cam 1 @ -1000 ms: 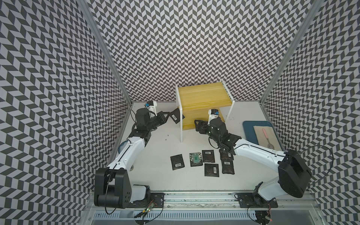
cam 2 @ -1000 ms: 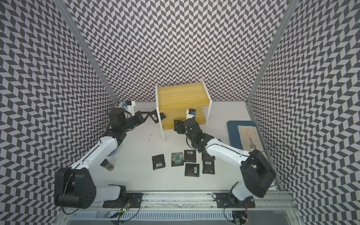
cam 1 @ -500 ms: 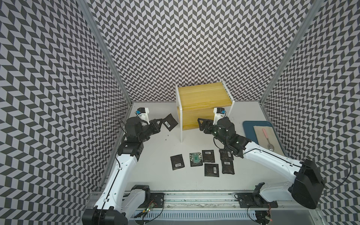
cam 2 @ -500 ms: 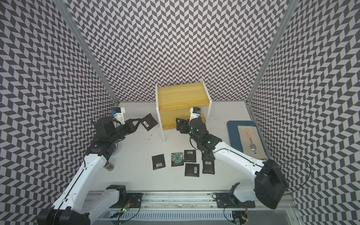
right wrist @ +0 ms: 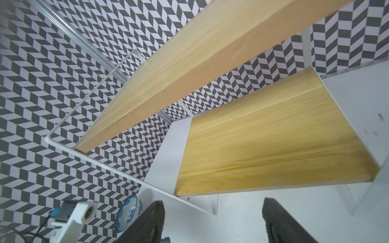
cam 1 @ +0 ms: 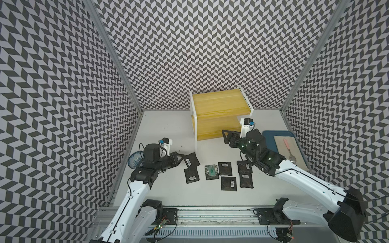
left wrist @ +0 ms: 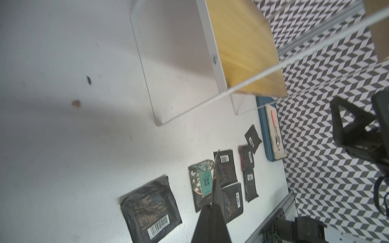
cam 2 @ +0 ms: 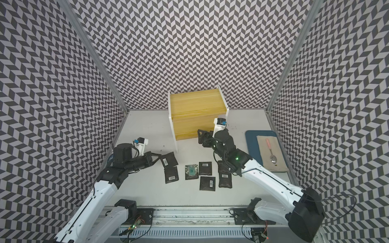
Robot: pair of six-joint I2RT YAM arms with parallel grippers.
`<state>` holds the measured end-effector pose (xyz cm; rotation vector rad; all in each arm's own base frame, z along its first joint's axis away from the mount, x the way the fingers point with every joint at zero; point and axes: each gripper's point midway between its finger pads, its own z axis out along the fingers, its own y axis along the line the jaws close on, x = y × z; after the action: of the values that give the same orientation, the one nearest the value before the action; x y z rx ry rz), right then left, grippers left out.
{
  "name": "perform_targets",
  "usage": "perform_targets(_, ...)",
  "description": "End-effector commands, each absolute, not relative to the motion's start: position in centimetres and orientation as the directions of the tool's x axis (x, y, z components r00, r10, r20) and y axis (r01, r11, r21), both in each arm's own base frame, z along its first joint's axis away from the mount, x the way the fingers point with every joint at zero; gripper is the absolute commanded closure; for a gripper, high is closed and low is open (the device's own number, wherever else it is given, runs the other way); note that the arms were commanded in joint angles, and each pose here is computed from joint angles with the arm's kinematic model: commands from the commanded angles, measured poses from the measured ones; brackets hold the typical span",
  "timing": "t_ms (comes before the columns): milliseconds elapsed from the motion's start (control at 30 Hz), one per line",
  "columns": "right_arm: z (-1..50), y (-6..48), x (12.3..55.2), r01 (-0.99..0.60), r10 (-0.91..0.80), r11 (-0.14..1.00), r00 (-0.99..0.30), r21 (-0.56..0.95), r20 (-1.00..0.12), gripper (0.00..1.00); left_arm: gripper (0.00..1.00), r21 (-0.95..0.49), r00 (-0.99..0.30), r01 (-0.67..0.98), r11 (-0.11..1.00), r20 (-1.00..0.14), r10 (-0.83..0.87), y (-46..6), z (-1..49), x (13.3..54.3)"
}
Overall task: Remove the tea bags from the shelf
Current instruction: Place the tea bag at the center of the board.
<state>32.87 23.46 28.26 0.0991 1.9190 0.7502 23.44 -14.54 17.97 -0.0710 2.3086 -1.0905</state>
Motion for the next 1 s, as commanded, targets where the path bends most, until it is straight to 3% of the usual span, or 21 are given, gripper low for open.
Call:
perform_targets(0,28.2,22.4,32.5,-0.245,0.397,0.799,-0.472,0.549,-0.787,0.22,1.0,-0.754,-0.85,0.235,0.614,-0.466,-0.247,-16.6,18.4,22.2)
perform_targets(333,27.0,19.7,32.2,-0.192,0.427,0.805,-0.471,0.562,-0.772,0.22,1.0,-0.782,-0.92,0.227,0.581,-0.368,-0.136,-21.6,14.2,19.6)
perform_targets(967,26.0,18.7,32.6,-0.155,0.446,0.805,-0.479,0.573,-0.756,0.22,1.0,-0.742,-0.964,0.206,0.637,-0.268,0.0,-24.2,7.7,17.9)
